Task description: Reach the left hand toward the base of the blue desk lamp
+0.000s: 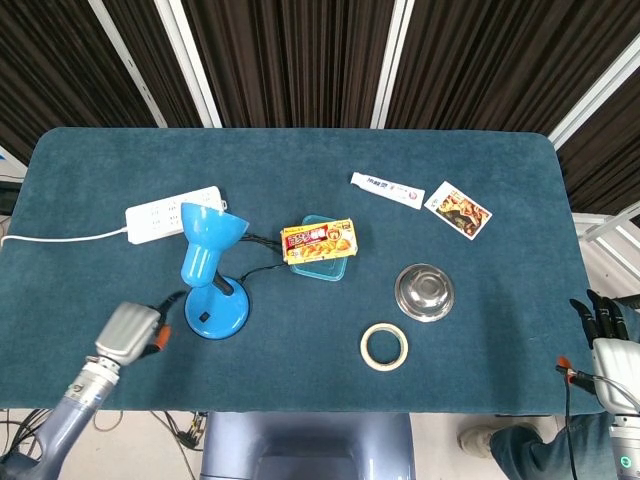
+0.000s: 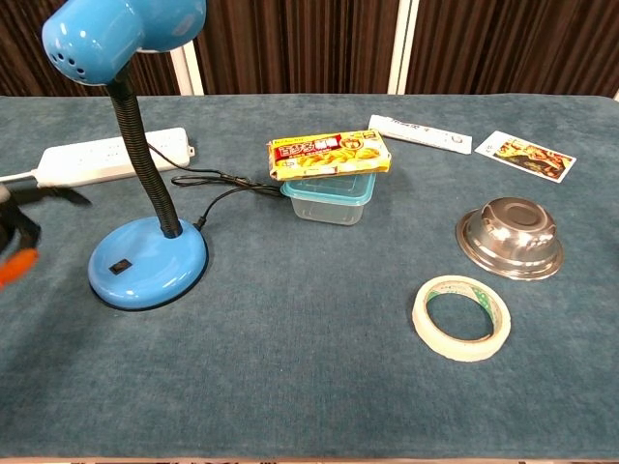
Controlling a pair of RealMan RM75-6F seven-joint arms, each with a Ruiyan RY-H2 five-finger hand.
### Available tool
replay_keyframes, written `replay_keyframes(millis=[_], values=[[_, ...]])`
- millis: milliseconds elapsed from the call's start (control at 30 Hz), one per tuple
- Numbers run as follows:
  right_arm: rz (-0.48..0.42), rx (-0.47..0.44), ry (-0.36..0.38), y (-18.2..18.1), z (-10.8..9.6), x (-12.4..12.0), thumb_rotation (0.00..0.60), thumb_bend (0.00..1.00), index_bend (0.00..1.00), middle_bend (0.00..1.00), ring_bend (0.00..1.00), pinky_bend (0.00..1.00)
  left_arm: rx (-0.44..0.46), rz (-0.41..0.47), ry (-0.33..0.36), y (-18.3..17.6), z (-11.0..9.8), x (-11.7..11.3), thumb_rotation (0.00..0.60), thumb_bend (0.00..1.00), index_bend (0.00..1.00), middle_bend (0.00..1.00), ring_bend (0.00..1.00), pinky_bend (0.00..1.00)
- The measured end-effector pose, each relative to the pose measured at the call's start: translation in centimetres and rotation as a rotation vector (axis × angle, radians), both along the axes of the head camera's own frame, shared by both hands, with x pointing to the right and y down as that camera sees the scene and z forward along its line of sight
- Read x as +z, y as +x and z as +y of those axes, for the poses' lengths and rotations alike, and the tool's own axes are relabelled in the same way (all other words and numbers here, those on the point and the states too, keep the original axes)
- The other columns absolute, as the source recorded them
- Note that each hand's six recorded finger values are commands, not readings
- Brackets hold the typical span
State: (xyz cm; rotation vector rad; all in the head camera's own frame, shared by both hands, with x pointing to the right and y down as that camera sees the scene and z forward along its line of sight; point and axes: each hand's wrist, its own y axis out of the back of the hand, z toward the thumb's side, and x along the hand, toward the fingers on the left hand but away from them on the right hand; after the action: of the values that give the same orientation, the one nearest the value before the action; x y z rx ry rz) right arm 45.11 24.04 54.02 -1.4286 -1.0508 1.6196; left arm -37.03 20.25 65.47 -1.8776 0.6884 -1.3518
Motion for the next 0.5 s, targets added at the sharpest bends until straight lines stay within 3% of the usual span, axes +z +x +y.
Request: replay_keyframes(millis=[100, 233, 367, 500], values=[[-0.003, 0.001, 0.002, -0.1, 0.0, 0.0, 0.6, 0.29, 0.14, 0.06, 0.04, 1.0, -0.067, 0.002, 0.083, -1.9, -1.3, -3.0, 0.6, 0.24, 0.13, 0.37, 0.28, 0.39], [0.0, -0.001, 0.003, -0.1, 0.0, 0.0, 0.6, 0.29, 0.14, 0.06, 0.04, 1.0, -0.169, 0.004, 0.099, -4.8, -1.6, -6.1, 0.6, 0.12, 0.13, 0.15, 0.03, 0.15], [0.001, 0.001, 0.004, 0.0, 0.0, 0.0, 0.6, 0.29, 0.14, 0.06, 0.04, 1.0, -0.267, -0.03, 0.097, -8.3, -0.6, -8.5, 0.6, 0.05, 0.13, 0.07, 0.0, 0.09], [-0.003, 0.0, 0.01, 0.0, -0.1, -0.1, 0.6, 0.29, 0.14, 0.06, 0.04, 0.99, -0.312, -0.03, 0.091, -9.5, 0.2, -8.8, 0.6, 0.04, 0.12, 0.06, 0.0, 0.08]])
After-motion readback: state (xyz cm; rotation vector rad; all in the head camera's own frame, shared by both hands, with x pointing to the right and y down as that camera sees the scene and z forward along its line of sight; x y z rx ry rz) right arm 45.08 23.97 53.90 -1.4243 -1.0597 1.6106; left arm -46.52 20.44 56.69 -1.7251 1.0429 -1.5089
